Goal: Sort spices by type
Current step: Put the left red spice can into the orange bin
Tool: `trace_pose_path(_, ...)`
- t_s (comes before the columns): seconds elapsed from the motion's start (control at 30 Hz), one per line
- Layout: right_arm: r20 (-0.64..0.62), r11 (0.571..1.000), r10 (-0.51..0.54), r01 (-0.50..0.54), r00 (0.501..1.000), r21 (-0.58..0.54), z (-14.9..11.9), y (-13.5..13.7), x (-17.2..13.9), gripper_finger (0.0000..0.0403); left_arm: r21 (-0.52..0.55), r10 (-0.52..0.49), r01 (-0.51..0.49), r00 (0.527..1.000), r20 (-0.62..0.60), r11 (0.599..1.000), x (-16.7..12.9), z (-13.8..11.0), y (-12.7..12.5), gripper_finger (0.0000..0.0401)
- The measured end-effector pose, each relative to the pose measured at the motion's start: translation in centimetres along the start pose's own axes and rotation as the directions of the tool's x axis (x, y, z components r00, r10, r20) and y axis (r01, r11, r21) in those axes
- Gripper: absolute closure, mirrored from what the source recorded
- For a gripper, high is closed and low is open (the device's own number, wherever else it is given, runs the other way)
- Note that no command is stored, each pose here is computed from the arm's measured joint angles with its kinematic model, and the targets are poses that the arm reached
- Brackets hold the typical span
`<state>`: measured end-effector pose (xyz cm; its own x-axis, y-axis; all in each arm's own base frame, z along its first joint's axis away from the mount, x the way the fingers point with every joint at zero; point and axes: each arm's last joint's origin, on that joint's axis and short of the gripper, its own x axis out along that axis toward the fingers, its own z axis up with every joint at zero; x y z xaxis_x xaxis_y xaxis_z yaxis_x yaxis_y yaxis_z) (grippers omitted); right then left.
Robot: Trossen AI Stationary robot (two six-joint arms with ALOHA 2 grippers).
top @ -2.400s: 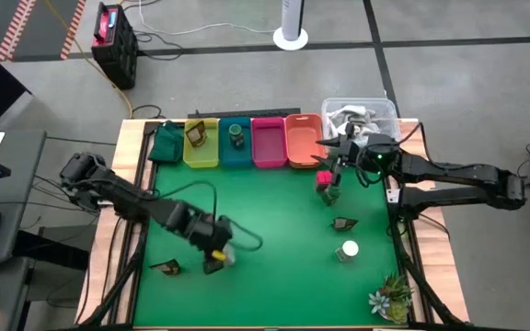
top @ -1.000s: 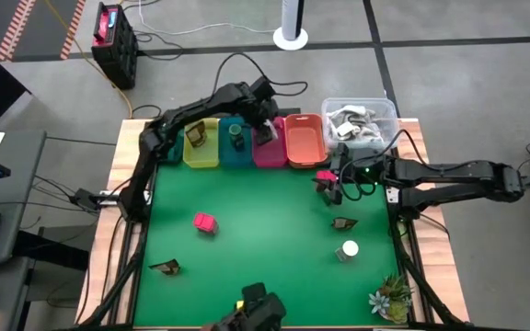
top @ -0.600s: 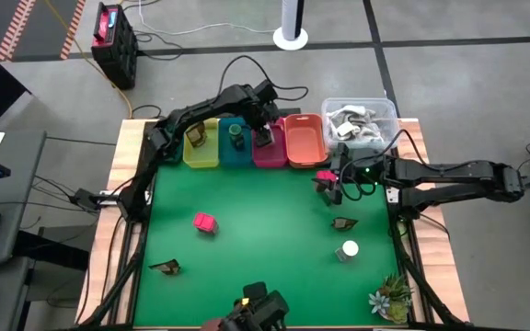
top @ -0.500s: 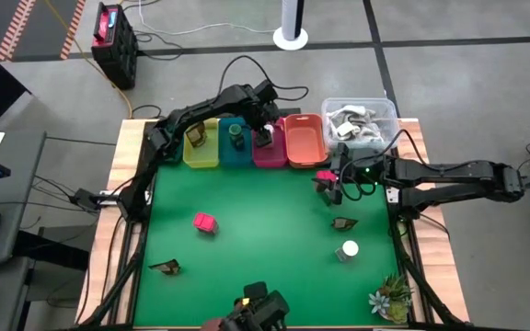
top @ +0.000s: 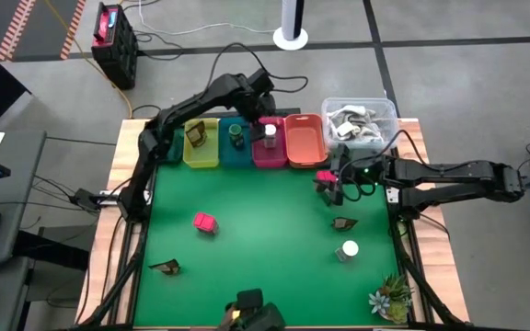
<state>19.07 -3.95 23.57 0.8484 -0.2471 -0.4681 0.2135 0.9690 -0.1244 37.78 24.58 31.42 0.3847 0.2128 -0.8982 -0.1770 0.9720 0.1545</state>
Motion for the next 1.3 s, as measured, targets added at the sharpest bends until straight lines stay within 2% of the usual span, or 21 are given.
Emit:
trace_pose_path(0.2, -0.032, 0.998, -0.043, 0.045, 0.999, 0.04, -0.3, -0.1, -0.1, 0.0168, 0.028, -0.072, 0.072, 0.997, -0.027, 0.997, -3.3, -0.2, -3.8, 0.0121)
trace_pose_path(0.4, -0.07, 0.996, -0.076, 0.079, 0.995, 0.05, -0.6, -0.1, -0.1, 0.0168, 0.107, -0.153, 0.163, 0.984, -0.091, 0.981, -3.7, -1.8, -9.5, 0.0121)
trace_pose_path(0.57, -0.068, 0.995, -0.077, 0.081, 0.995, 0.056, -0.6, -0.1, -0.1, 0.0168, 0.087, -0.198, 0.214, 0.966, -0.166, 0.973, -6.0, -5.8, -14.6, 0.0121)
trace_pose_path(0.73, -0.048, 0.996, -0.081, 0.083, 0.996, 0.042, -0.4, -0.2, -0.1, 0.0168, 0.041, -0.243, 0.249, 0.962, -0.121, 0.968, -9.1, -10.1, -19.8, 0.0121)
trace_pose_path(0.87, -0.004, 0.995, -0.084, 0.084, 0.996, 0.045, 0.0, -0.2, -0.1, 0.0168, 0.05, -0.273, 0.28, 0.955, -0.117, 0.959, -9.3, -13.6, -23.9, 0.0121)
trace_pose_path(0.93, 0.018, 0.996, -0.083, 0.082, 0.996, 0.047, 0.3, -0.2, -0.1, 0.0168, 0.084, -0.247, 0.261, 0.958, -0.145, 0.962, -9.0, -15.5, -25.8, 0.0121)
trace_pose_path(1.07, 0.058, 0.996, -0.083, 0.081, 0.995, 0.045, 0.8, -0.1, -0.2, 0.0168, 0.178, -0.102, 0.135, 0.978, -0.18, 0.975, -8.2, -17.8, -28.3, 0.0121)
trace_pose_path(1.17, 0.082, 0.995, -0.086, 0.081, 0.993, 0.054, 1.8, -0.2, -0.4, 0.0168, 0.208, -0.029, 0.064, 0.986, -0.166, 0.976, -7.8, -18.5, -29.6, 0.0121)
trace_pose_path(1.3, 0.106, 0.997, -0.068, 0.065, 0.992, 0.032, 2.6, 0.1, -0.7, 0.0168, 0.191, -0.03, 0.066, 0.983, -0.182, 0.979, -7.4, -18.5, -30.2, 0.0121)
